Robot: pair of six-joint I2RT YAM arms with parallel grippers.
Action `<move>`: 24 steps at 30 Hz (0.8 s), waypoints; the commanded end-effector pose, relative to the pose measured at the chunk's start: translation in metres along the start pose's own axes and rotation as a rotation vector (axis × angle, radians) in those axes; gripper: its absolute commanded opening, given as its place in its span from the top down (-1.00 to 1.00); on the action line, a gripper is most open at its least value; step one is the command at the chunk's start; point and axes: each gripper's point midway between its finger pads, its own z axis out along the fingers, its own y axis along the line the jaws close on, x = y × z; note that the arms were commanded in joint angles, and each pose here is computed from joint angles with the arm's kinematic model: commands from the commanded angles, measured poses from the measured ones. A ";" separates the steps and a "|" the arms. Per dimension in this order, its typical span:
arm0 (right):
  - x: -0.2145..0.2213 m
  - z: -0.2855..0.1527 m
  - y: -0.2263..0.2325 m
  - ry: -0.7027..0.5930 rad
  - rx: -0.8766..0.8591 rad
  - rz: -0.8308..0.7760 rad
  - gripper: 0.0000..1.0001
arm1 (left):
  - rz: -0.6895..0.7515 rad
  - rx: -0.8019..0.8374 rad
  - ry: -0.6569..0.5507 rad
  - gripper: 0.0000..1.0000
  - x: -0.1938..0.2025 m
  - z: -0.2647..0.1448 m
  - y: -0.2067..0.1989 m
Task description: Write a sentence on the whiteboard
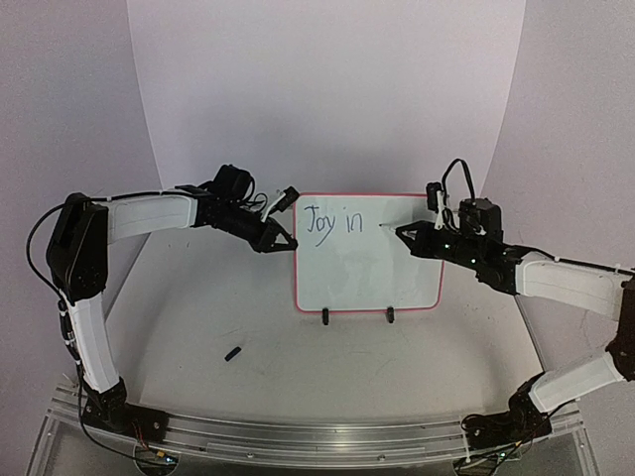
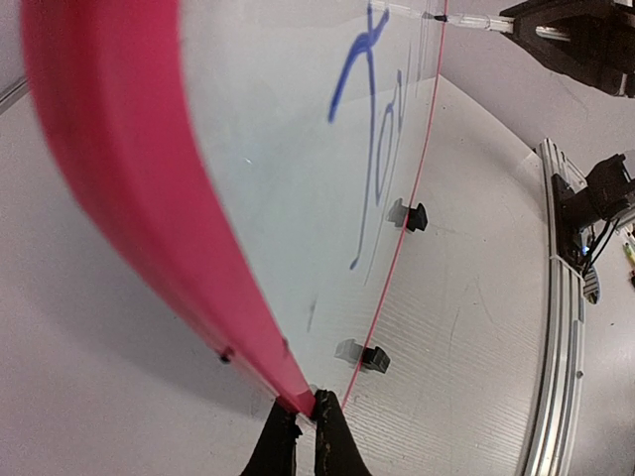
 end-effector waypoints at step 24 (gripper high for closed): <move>-0.018 0.013 0.008 -0.020 -0.032 -0.034 1.00 | 0.036 -0.043 0.125 1.00 0.028 0.009 -0.005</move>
